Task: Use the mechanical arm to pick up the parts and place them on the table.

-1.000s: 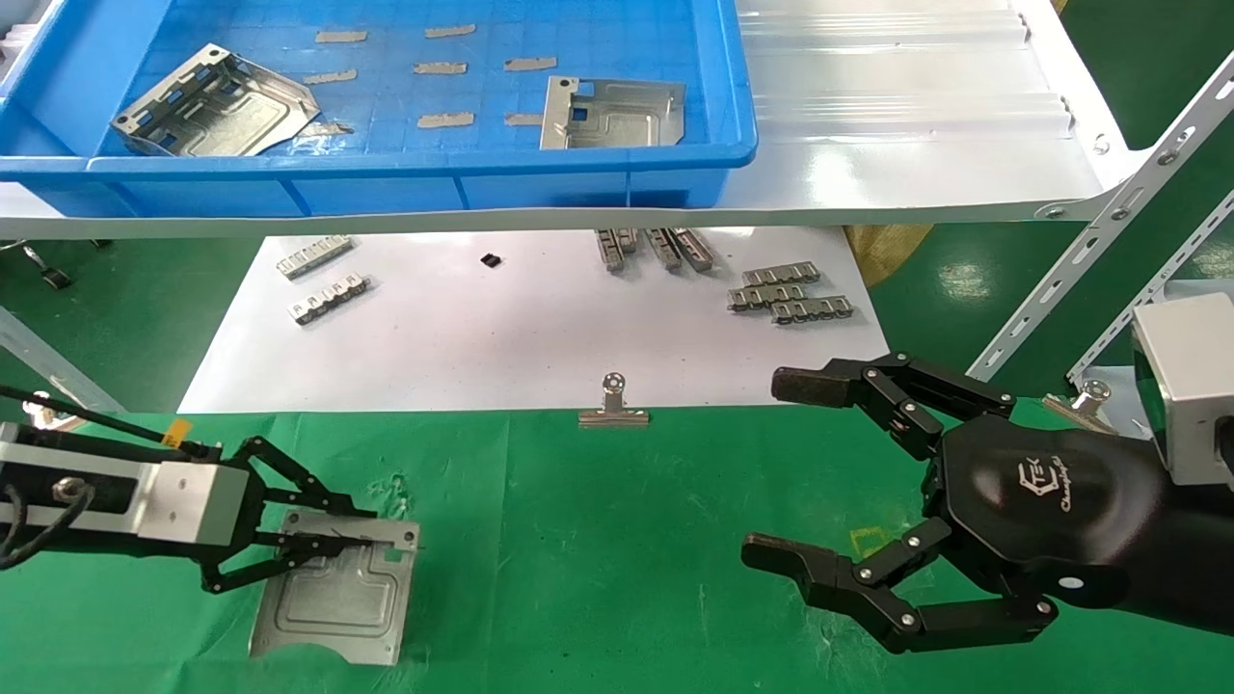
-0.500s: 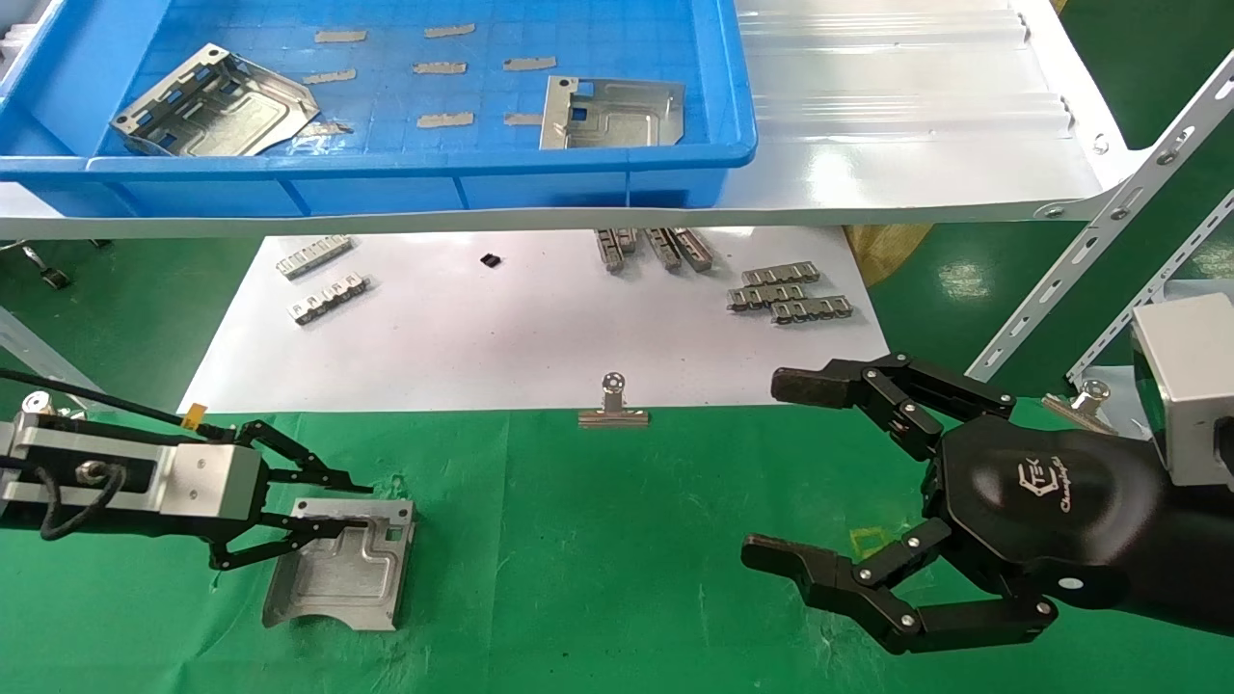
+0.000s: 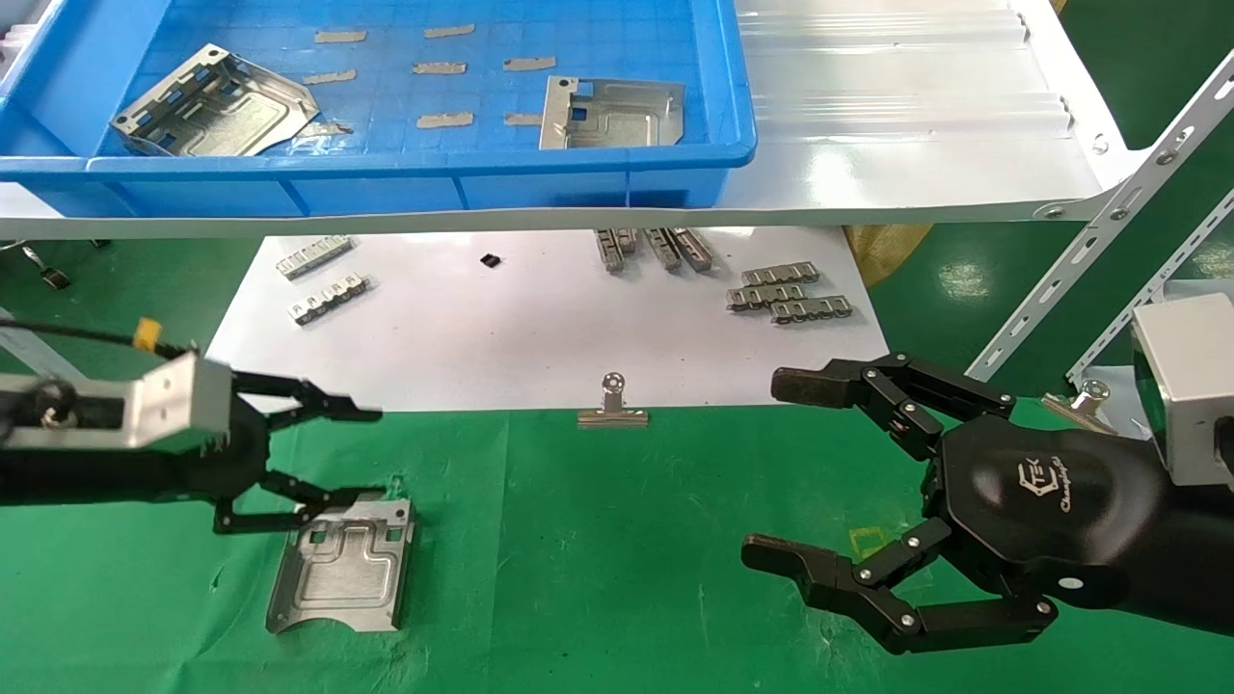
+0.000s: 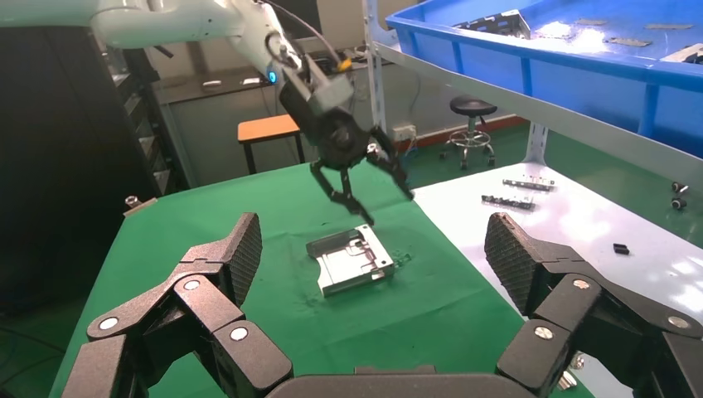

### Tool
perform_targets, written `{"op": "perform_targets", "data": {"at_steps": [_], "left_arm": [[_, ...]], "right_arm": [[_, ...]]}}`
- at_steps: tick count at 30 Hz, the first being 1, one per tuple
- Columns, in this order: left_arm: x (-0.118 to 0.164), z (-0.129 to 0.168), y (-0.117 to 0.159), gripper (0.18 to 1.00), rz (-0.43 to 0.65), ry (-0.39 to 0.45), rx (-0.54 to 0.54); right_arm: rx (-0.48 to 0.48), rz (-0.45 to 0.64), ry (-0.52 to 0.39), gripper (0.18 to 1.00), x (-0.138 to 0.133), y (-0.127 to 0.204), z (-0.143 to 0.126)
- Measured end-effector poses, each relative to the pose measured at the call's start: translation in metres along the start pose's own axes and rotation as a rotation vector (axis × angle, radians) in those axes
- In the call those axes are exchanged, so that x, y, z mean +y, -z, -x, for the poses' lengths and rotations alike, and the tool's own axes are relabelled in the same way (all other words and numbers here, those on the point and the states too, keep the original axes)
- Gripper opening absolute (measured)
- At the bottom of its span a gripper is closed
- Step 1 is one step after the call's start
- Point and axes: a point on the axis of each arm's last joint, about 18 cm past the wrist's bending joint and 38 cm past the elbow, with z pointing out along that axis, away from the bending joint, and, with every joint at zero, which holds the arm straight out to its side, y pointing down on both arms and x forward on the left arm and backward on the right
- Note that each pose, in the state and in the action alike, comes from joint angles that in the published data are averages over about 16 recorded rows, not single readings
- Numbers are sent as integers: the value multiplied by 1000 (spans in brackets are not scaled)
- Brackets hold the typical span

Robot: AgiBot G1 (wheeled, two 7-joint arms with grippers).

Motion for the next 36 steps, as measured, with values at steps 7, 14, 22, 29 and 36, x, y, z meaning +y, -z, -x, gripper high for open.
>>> {"op": "perform_targets", "data": {"at_steps": [7,14,22,29,36], "left_arm": [[-1,0,4,676,-34,78,-30],[-3,-2,2,824,-57,88,-31],[-12,-9,-5,943,-118,115,-27],[-24,-17,-10,987,-190,150,-22],[-38,-26,-11,1000,-258,183,-14]], "right_arm": [[0,0,0,1001,0,0,0],[0,0,0,1001,0,0,0],[0,0,0,1001,0,0,0],[0,0,0,1001,0,0,0],[0,0,0,1001,0,0,0]]}}
